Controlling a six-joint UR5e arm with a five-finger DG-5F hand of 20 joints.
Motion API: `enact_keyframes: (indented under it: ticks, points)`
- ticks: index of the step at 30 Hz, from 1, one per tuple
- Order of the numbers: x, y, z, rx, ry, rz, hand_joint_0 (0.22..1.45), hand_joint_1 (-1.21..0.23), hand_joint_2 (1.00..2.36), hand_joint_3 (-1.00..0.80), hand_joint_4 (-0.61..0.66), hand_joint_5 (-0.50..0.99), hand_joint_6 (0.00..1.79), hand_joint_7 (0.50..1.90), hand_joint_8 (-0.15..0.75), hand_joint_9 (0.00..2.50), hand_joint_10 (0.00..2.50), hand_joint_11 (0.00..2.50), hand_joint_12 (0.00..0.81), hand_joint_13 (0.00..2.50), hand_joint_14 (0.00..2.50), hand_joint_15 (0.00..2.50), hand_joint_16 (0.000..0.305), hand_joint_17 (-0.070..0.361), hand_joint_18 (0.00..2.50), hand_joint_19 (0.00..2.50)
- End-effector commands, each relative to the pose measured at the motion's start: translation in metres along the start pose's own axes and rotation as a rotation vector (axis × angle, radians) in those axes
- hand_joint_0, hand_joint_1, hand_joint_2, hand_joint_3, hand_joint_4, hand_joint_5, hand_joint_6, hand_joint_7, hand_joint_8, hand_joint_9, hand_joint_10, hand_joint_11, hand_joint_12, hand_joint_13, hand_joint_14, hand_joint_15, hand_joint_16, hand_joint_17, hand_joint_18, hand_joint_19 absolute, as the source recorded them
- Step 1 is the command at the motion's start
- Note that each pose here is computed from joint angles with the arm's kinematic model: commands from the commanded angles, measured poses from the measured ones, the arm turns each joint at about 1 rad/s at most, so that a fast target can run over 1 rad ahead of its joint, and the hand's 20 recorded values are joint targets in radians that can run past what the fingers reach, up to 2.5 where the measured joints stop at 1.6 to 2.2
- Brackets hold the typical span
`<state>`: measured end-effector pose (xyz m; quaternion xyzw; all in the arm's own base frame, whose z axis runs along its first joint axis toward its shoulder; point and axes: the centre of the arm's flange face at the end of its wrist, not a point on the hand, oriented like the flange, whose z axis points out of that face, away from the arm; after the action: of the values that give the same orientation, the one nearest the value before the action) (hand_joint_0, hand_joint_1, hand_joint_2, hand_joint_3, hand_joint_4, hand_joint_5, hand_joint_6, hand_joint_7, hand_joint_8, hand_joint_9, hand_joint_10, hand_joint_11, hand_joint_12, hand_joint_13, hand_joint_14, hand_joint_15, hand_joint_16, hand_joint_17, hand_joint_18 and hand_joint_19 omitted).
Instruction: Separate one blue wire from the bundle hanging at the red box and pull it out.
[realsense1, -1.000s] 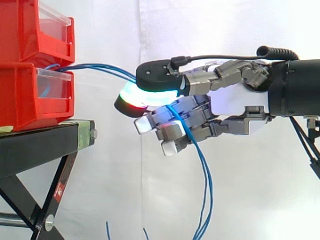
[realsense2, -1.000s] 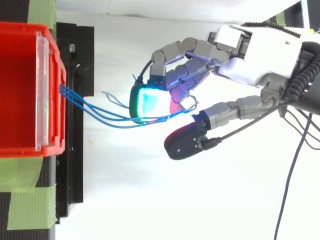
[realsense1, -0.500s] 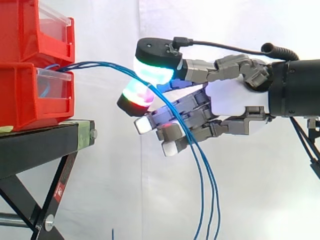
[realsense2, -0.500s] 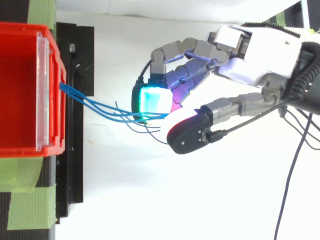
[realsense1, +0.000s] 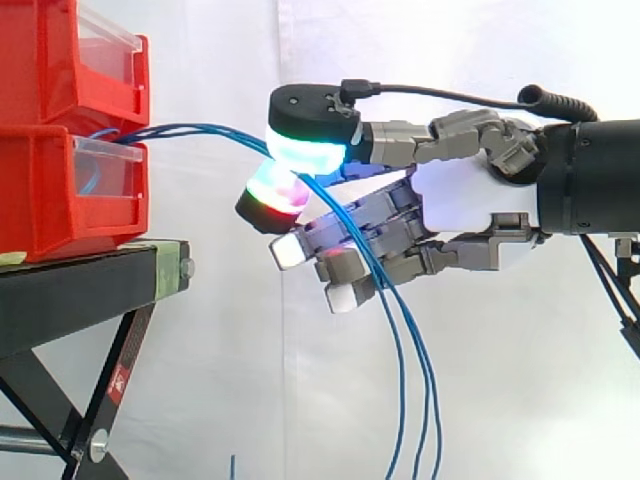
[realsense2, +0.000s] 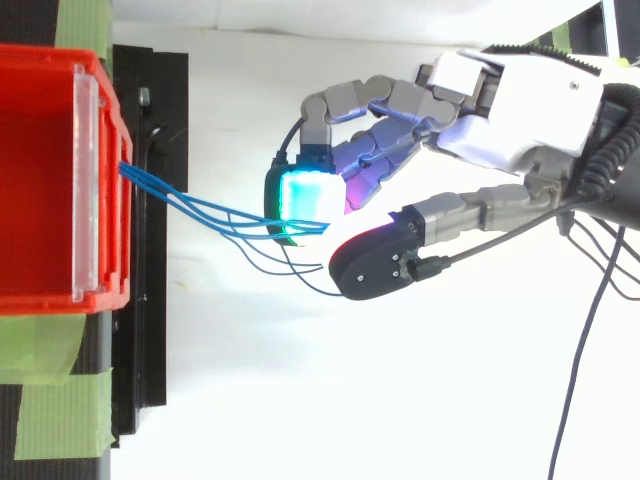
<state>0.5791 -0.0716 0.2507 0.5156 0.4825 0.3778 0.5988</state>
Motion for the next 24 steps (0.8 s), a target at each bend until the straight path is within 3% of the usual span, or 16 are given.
enact_keyframes:
  ticks: [1, 5, 11, 24]
  points:
    - [0.0000, 0.0001, 0.0001, 0.000, -0.001, -0.001, 0.62, -0.69, 1.02, -0.29, 0.16, -0.16, 0.70, 1.29, 0.347, 0.86, 0.02, 0.87, 0.360, 1.13, 0.02, 1.46, 0.047, 0.107, 0.61, 0.99]
    - [0.0000, 0.0001, 0.0001, 0.000, -0.001, -0.001, 0.63, -0.73, 1.03, -0.21, 0.14, -0.17, 0.71, 1.31, 0.353, 0.87, 0.02, 0.91, 0.360, 1.14, 0.02, 1.47, 0.047, 0.107, 0.62, 0.99]
    - [0.0002, 0.0006, 0.0005, -0.005, 0.000, 0.002, 0.62, -0.77, 1.03, 0.05, 0.13, -0.19, 0.81, 1.21, 0.349, 0.99, 0.02, 1.16, 0.386, 1.11, 0.01, 1.61, 0.050, 0.113, 0.64, 1.00]
    - [0.0024, 0.0004, -0.0004, 0.001, 0.003, 0.000, 0.61, -0.77, 1.03, -0.03, 0.13, -0.21, 0.81, 1.20, 0.330, 0.94, 0.02, 1.22, 0.362, 1.10, 0.01, 1.63, 0.049, 0.110, 0.62, 1.01]
